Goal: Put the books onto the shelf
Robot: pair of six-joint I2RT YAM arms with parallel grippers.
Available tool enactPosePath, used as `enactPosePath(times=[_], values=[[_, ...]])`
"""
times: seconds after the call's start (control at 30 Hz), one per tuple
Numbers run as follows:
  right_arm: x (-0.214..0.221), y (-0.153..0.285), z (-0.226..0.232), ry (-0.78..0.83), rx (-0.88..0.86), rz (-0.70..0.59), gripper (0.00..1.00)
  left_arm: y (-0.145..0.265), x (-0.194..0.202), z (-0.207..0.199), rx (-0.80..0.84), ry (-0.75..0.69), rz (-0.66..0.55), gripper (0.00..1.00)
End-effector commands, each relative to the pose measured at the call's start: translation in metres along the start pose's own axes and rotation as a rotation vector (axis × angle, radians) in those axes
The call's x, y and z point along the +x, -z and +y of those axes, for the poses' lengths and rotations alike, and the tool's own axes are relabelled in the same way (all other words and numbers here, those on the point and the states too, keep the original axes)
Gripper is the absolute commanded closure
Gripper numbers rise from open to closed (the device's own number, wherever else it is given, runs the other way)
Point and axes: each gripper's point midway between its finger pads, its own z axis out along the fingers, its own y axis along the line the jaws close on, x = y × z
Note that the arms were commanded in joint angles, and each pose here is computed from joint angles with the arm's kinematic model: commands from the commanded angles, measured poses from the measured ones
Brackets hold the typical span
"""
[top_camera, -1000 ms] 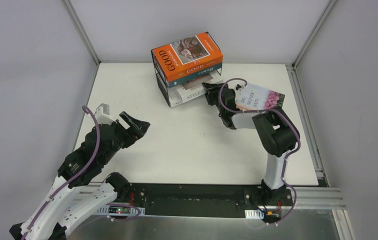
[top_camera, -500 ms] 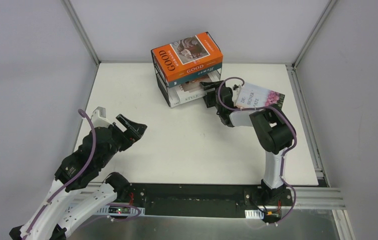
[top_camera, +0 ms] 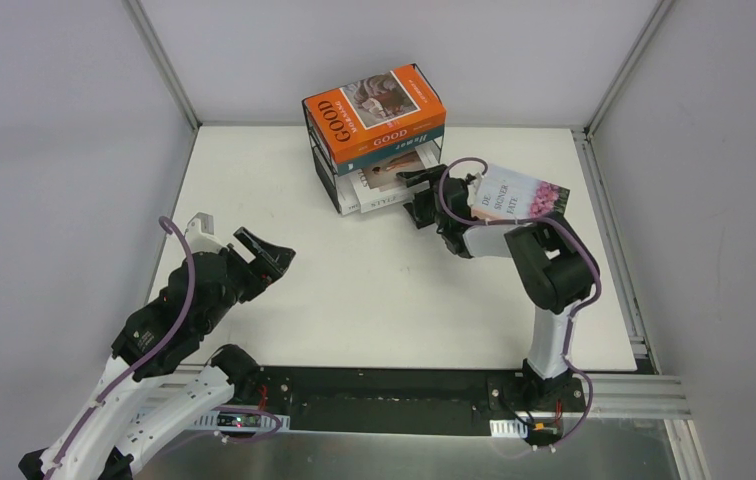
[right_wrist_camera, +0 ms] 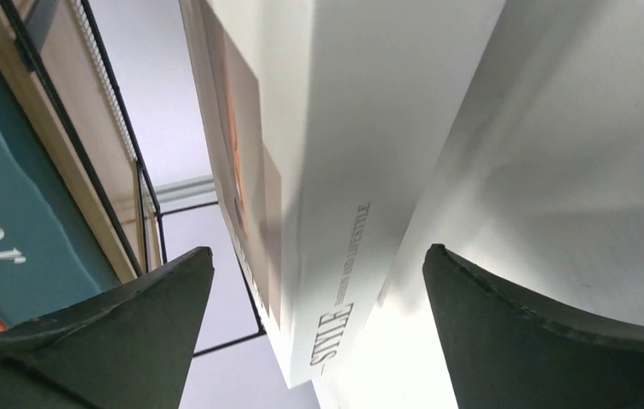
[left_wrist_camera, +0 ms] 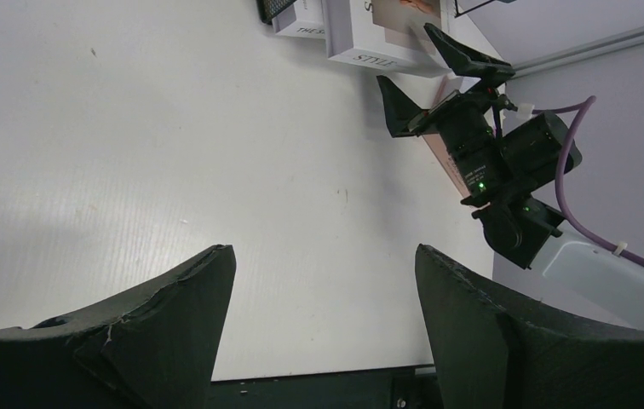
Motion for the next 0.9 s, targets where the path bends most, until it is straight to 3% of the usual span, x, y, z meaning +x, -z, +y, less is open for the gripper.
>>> enactPosePath(times=[0.0, 0.3, 0.53, 0.63, 0.7, 0.8, 0.87], values=[[0.008, 0.021, 0.028, 0.071, -0.063, 0.054, 0.01, -0.001, -0.001, 0.002, -0.011, -0.001, -0.011, 0.2], [0.015, 0.049, 0.01, 0.185, -0.005, 0.13, 0.01, -0.003, 0.002, 0.002, -0.019, -0.008, 0.004, 0.21], [0.008, 0.085, -0.013, 0.368, 0.039, 0.159, 0.01, -0.006, 0.005, 0.0, -0.021, -0.013, 0.019, 0.2], [-0.02, 0.099, -0.024, 0.414, 0.067, 0.085, 0.11, -0.006, 0.004, -0.001, -0.019, -0.019, 0.017, 0.2], [-0.039, 0.103, -0.025, 0.433, 0.086, 0.048, 0.3, -0.007, 0.004, -0.001, -0.02, -0.022, 0.017, 0.21], [-0.061, 0.101, -0.028, 0.491, 0.146, 0.012, 0.49, -0.008, 0.004, -0.002, -0.018, -0.025, 0.019, 0.2], [-0.068, 0.094, -0.029, 0.505, 0.183, 0.005, 0.52, -0.009, 0.005, -0.002, -0.017, -0.027, 0.024, 0.2]])
